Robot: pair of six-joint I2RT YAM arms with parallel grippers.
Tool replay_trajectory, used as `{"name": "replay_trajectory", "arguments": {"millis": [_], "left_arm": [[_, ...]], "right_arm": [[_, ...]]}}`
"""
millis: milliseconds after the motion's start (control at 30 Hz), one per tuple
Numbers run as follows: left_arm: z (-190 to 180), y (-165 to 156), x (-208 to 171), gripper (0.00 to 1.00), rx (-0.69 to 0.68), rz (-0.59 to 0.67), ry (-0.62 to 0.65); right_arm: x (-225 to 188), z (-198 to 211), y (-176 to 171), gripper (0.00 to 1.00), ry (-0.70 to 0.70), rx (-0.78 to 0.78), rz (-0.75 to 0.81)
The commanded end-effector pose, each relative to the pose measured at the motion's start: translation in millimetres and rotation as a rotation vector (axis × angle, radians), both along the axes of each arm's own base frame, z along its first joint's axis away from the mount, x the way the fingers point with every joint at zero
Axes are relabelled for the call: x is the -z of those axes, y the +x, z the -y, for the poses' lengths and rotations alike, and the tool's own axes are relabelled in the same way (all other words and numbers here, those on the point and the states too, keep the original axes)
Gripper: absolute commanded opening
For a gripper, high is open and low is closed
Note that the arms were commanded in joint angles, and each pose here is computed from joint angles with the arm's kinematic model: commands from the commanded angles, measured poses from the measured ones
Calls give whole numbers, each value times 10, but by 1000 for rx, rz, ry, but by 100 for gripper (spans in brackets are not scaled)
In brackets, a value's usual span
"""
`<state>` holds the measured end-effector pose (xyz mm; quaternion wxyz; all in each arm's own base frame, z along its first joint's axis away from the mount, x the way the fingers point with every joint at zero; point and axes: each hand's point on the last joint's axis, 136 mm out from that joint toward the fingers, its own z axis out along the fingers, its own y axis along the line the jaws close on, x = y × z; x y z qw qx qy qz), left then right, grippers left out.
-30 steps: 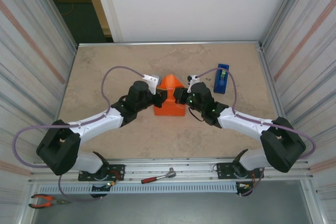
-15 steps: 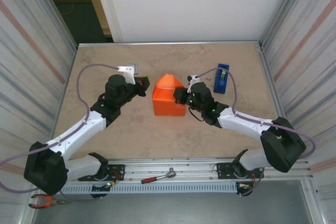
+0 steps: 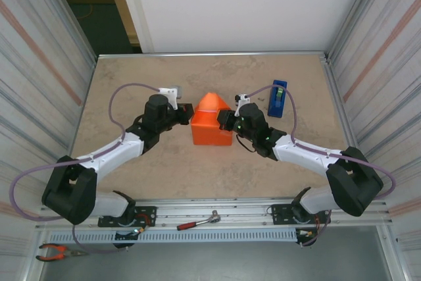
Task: Wrap the gift box in paper
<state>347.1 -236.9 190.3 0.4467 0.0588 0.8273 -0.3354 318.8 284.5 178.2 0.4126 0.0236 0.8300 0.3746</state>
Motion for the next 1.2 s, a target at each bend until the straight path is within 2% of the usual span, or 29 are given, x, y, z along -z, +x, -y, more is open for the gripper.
{"name": "replay_trajectory", "arguments": {"millis": [0, 200, 533, 667, 800, 1167], "left_arm": [[140, -103, -141, 3, 43, 36, -38], [310, -267, 41, 2, 72, 10, -9], [382, -337, 163, 2, 60, 0, 4], [449, -364, 189, 6, 63, 8, 32], [469, -375, 237, 13, 59, 4, 85], [409, -381, 446, 14, 56, -21, 193]], "right_arm": [[867, 133, -378, 0, -185, -43, -257], [882, 133, -382, 0, -185, -43, -262], [845, 121, -387, 0, -176, -44, -256], [775, 100, -386, 0, -164, -51, -250], [586, 76, -316, 0, -154, -60, -229], [-199, 116, 24, 0, -73, -90, -133]]}}
